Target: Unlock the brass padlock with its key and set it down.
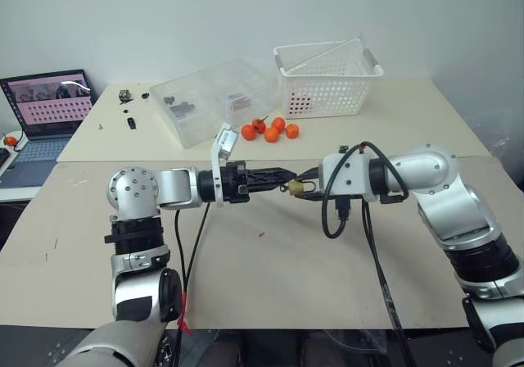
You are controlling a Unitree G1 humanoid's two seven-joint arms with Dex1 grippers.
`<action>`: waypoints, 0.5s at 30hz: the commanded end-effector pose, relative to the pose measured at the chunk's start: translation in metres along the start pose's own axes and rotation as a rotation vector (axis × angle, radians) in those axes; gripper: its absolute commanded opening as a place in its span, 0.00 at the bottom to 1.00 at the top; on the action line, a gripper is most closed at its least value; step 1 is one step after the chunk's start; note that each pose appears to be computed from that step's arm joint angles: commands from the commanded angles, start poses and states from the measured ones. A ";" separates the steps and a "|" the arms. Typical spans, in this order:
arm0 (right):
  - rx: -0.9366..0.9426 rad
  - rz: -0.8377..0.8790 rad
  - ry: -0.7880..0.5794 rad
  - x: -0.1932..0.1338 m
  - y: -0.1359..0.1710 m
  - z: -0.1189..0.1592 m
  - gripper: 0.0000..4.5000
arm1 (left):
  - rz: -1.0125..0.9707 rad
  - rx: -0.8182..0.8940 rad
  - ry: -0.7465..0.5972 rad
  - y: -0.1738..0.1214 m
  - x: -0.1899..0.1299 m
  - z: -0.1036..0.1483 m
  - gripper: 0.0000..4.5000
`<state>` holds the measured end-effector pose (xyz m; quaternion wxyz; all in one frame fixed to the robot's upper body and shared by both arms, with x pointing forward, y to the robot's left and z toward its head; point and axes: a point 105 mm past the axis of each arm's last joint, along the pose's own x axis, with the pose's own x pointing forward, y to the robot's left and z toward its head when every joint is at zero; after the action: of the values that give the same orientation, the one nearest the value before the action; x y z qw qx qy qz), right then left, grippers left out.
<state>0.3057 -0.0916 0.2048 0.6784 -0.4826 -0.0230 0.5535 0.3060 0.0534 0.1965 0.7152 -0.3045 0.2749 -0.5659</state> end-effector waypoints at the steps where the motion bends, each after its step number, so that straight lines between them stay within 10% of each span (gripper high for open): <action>1: -0.056 -0.079 -0.023 -0.016 -0.022 0.014 0.20 | -0.017 0.039 0.017 -0.006 0.003 -0.003 0.66; 15: -0.063 -0.070 -0.053 -0.015 -0.022 0.029 0.20 | -0.002 0.048 0.005 0.002 0.004 -0.007 0.66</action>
<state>0.3042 -0.0861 0.2249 0.6809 -0.4790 -0.0443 0.5523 0.3027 0.0473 0.1812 0.7154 -0.2934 0.2861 -0.5659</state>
